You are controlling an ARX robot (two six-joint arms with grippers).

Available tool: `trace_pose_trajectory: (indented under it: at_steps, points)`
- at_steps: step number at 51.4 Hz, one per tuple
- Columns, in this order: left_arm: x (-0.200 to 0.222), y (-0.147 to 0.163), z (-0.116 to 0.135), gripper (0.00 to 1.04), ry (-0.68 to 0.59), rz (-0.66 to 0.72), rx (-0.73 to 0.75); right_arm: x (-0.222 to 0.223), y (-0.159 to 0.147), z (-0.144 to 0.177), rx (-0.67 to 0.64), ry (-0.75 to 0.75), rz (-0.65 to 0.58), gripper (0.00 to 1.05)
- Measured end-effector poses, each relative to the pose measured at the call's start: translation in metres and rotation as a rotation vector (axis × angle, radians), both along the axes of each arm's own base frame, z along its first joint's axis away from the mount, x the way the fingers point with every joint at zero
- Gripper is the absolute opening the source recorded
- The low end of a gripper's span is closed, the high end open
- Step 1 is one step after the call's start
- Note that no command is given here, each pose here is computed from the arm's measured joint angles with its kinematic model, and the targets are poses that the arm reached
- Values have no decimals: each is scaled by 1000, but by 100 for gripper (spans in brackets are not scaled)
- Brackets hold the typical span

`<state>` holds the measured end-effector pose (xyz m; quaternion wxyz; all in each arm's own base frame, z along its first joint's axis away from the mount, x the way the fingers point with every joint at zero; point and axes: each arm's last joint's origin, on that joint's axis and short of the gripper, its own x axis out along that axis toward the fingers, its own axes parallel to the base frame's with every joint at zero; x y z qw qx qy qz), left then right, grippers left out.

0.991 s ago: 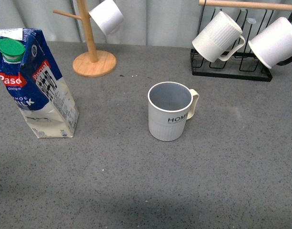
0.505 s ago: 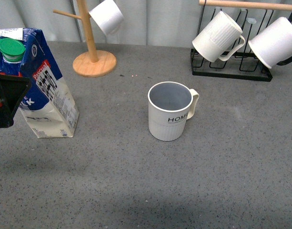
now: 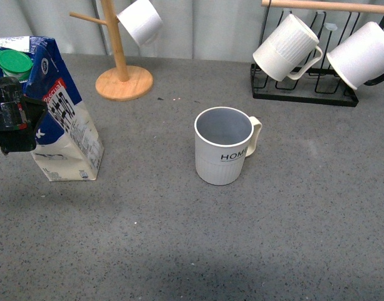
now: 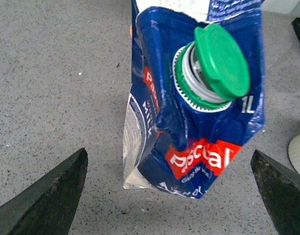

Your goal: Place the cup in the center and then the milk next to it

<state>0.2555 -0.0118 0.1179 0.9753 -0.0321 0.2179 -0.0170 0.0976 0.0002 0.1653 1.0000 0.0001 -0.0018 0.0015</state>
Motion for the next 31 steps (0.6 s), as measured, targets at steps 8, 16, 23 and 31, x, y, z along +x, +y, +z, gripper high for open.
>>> trace_pose_trajectory:
  at_steps: [8, 16, 23, 31]
  points:
    - [9, 4, -4, 98, 11, 18, 6, 0, 0, 0, 0, 0, 0, 95]
    - [16, 7, -5, 98, 14, 25, 10, 0, 0, 0, 0, 0, 0, 95]
    - [21, 8, -7, 98, 18, 24, 7, 0, 0, 0, 0, 0, 0, 95]
    - [25, 8, -8, 91, 16, 35, 0, 0, 0, 0, 0, 0, 0, 95]
